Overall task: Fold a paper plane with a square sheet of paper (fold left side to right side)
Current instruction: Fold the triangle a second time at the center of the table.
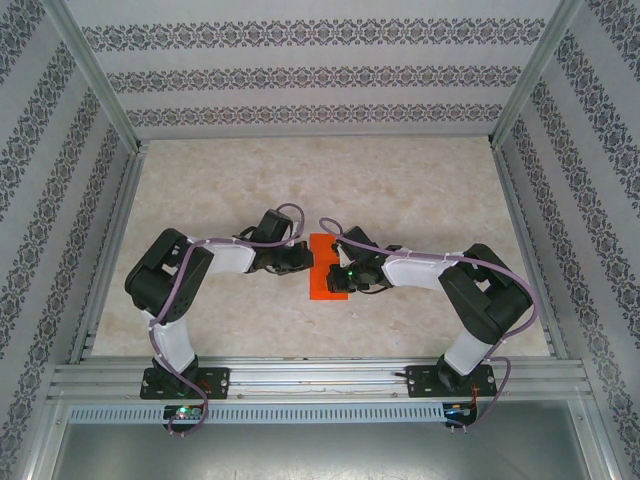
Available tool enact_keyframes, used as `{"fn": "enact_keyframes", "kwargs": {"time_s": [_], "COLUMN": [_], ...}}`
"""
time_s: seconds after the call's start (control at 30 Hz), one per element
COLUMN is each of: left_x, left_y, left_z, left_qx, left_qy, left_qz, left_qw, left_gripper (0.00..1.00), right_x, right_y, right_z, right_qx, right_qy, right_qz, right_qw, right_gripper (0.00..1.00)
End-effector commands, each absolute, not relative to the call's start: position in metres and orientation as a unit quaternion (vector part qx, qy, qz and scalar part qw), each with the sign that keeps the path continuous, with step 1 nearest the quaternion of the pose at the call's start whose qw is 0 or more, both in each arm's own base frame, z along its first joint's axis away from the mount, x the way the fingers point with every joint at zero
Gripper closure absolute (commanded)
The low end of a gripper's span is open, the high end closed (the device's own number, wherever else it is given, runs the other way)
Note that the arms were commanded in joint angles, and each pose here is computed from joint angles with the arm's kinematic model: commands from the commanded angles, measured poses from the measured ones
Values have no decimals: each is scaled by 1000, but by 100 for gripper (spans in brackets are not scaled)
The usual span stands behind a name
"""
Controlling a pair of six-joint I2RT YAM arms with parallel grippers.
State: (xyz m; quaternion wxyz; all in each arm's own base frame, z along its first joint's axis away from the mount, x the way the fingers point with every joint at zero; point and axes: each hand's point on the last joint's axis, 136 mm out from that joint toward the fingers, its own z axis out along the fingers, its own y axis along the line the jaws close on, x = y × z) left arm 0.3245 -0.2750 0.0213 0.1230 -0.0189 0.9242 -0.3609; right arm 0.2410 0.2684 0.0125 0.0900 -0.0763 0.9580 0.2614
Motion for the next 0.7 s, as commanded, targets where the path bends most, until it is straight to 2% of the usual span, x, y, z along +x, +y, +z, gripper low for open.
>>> {"fn": "enact_keyframes", "kwargs": {"time_s": [0.0, 0.1, 0.33, 0.53, 0.67], "left_x": [311, 305, 290, 287, 286], "left_y": [-272, -268, -259, -257, -259], "left_z": [8, 1, -10, -8, -6], "left_qx": [-26, -26, -29, -37, -41], "left_qy": [934, 941, 950, 950, 948], "left_qz": [-342, -325, -300, -299, -303], "left_qw": [97, 90, 78, 83, 86], "left_gripper": [100, 100, 100, 100, 100], "right_x": [195, 205, 223, 209, 201], "right_y": [237, 250, 251, 222, 222], "right_z": [-18, -1, 43, 37, 35], "right_qx": [-58, -60, -40, 8, 31], "right_qy": [977, 971, 954, 948, 935], "right_qz": [203, 231, 292, 316, 352], "right_qw": [-7, 9, 53, 34, 22], "right_gripper": [96, 91, 72, 61, 54]}}
